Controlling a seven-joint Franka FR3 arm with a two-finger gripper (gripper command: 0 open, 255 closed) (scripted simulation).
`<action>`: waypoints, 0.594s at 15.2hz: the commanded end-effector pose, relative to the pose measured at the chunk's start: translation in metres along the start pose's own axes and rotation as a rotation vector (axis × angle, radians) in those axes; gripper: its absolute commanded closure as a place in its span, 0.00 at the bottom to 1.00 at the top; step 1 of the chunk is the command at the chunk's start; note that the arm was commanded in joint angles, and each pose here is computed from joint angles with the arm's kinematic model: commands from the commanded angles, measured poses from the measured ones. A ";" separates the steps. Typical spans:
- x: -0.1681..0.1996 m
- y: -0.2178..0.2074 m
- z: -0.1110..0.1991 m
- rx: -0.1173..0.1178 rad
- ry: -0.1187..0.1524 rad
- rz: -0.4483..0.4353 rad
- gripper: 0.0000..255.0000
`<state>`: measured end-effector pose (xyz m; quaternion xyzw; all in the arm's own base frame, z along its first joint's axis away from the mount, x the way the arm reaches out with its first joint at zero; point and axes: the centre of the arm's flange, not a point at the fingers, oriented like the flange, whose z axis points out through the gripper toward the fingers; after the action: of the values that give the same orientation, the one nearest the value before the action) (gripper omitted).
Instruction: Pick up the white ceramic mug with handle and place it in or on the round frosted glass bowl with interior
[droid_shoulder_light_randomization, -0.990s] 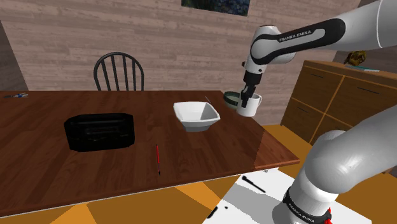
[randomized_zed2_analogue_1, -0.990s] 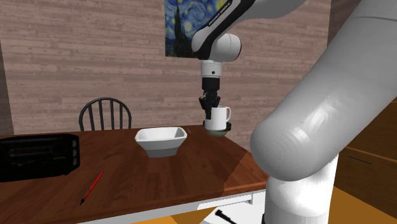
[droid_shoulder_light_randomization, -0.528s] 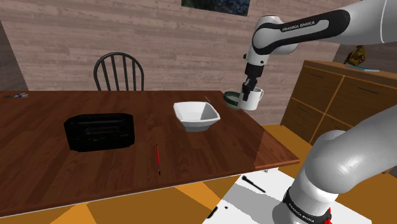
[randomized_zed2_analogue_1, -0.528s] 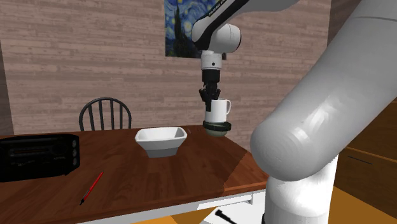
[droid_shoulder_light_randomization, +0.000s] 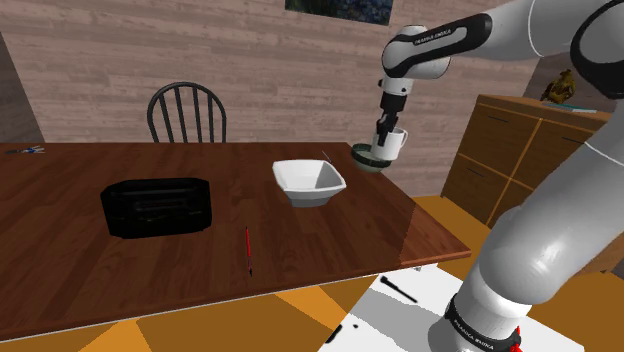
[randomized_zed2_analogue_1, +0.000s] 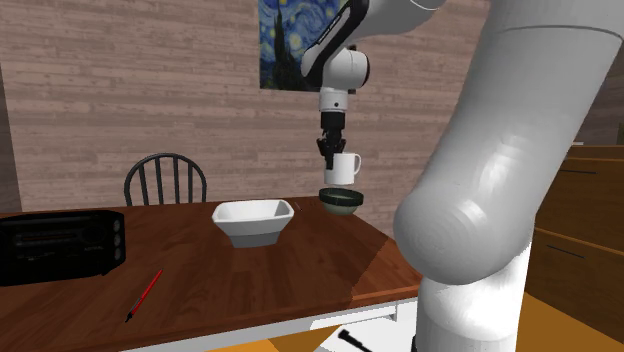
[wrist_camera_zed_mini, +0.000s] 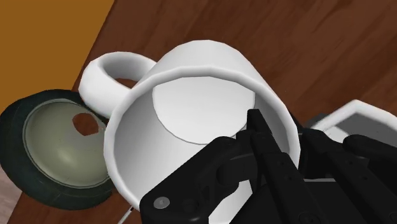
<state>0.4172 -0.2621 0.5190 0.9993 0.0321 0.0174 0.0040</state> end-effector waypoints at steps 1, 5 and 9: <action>0.011 0.026 -0.001 -0.002 0.000 -0.001 1.00; 0.038 0.072 -0.002 -0.002 0.000 -0.001 1.00; 0.064 0.118 -0.003 -0.002 0.000 -0.001 1.00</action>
<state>0.4783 -0.3648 0.5242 0.9994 0.0311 0.0173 0.0049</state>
